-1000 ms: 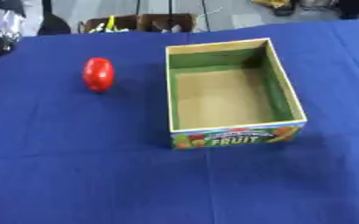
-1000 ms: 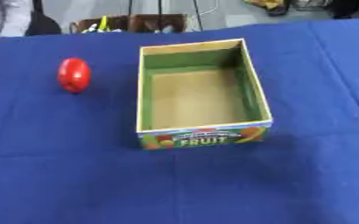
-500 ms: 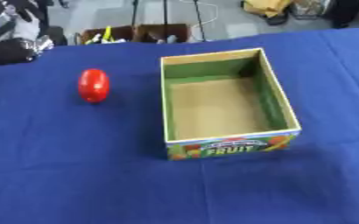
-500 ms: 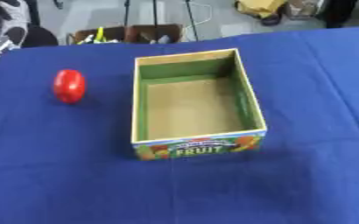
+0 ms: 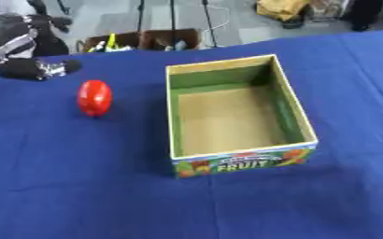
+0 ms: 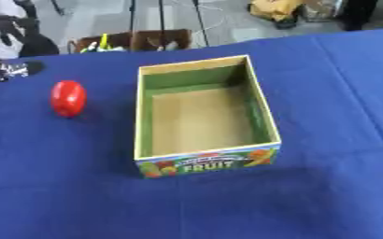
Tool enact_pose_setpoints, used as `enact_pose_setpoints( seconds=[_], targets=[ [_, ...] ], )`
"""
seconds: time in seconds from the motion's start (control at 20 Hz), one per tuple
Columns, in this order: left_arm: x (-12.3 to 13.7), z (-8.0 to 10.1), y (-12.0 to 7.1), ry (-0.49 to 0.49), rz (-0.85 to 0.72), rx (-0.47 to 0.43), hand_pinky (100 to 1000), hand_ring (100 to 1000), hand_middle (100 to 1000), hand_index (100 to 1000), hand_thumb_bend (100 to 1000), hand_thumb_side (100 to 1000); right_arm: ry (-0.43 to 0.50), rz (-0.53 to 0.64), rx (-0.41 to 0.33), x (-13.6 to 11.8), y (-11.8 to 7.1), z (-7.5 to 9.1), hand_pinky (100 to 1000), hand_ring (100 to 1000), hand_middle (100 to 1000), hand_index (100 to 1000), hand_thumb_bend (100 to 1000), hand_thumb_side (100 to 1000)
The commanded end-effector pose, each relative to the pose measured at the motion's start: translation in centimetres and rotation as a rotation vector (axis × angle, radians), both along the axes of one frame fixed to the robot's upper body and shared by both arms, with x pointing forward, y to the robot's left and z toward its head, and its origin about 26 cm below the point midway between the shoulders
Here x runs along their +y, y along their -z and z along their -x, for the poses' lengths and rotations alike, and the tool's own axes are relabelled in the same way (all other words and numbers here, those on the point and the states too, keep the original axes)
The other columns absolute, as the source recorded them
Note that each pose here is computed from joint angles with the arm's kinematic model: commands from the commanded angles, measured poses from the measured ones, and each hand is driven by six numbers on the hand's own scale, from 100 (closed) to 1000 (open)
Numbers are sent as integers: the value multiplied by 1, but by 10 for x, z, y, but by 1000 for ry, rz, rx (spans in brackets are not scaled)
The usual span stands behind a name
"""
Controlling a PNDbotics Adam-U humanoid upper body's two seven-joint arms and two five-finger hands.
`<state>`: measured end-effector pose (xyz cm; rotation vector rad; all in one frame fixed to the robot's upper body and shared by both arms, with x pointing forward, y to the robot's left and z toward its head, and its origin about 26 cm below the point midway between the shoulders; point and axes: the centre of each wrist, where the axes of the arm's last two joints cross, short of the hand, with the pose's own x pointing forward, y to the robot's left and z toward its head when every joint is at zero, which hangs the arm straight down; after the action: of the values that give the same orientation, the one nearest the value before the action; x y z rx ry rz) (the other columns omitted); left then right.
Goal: Pick up objects on the table and place them in the box.
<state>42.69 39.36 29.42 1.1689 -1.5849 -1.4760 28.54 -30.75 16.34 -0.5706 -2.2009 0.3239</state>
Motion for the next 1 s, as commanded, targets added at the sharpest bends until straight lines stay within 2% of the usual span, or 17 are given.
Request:
enact_pose_setpoints(
  seconds=[0.05,0.3,0.45,0.7,1.0],
  targets=[
    [7,-4,-7,-53,-27,35,643,733,794,1000,559,978,-5,38,-27,-1,-9,2,298,208,243,380,100,873],
    [5,-14,0,-127,-42,119,620,732,842,1000,674,981,-6,45,-25,0,-10,2,298,207,242,380,100,873],
    [4,-17,3,-156,-68,153,611,735,862,1000,709,954,-6,48,-24,0,-10,2,297,206,242,380,100,873],
    [6,-21,6,-142,-69,212,641,761,881,1000,737,930,-5,51,-22,0,-9,2,296,205,241,379,100,874],
    [9,-19,2,-119,-44,239,646,769,880,1000,705,942,-5,53,-21,0,-8,2,296,204,240,379,100,873]
  ],
)
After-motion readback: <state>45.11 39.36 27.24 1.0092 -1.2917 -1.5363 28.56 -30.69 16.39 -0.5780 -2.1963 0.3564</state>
